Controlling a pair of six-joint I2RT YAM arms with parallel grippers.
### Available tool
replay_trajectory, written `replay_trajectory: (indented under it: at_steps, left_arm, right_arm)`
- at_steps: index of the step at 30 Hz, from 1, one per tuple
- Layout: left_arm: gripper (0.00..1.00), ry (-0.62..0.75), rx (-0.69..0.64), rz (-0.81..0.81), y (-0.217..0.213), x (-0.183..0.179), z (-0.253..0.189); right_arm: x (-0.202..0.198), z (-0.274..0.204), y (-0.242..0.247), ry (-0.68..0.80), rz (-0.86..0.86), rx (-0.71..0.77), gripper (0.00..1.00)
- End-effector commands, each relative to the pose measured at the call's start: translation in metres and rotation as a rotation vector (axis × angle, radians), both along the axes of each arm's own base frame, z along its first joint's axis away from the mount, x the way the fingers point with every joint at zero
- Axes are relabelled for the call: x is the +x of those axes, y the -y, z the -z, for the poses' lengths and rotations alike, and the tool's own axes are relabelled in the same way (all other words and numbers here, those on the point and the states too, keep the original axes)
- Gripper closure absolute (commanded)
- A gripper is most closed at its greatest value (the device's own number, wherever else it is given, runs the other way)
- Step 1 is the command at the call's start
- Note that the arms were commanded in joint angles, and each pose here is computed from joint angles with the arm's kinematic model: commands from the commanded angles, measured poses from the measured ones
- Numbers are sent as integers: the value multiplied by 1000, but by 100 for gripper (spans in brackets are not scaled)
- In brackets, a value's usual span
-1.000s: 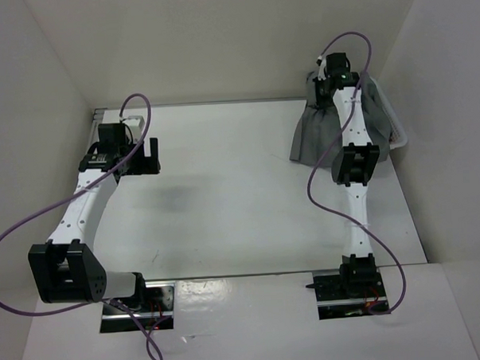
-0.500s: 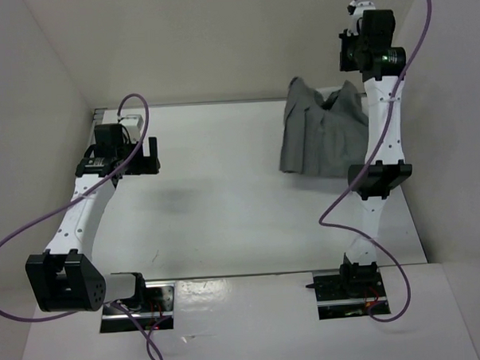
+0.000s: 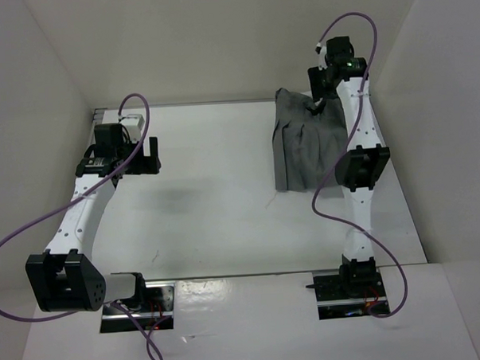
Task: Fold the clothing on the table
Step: Grab the skirt from the pile
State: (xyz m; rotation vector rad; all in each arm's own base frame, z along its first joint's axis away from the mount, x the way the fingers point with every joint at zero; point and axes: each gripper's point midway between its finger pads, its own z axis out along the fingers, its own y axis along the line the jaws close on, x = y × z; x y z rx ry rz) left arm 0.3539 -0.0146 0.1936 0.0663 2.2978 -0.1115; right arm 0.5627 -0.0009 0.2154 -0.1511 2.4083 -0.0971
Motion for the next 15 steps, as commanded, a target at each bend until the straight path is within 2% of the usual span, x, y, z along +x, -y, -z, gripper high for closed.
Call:
replay_trajectory:
  at_steps: [1, 2, 7, 12, 15]
  left_arm:
    - [0, 40, -7, 19, 2, 0, -7]
    - [0, 40, -7, 19, 2, 0, -7]
    - [0, 41, -6, 32, 3, 0, -7]
    - [0, 32, -12, 39, 4, 1, -4]
    - [0, 13, -13, 39, 5, 0, 0]
  right_arm:
    - [-8, -26, 8, 38, 41, -54, 34]
    - [-5, -37, 13, 78, 49, -31, 29]
    - [-7, -55, 40, 120, 103, -61, 18]
    - [-8, -35, 61, 69, 154, -90, 17]
    - [-7, -19, 75, 34, 154, -49, 15]
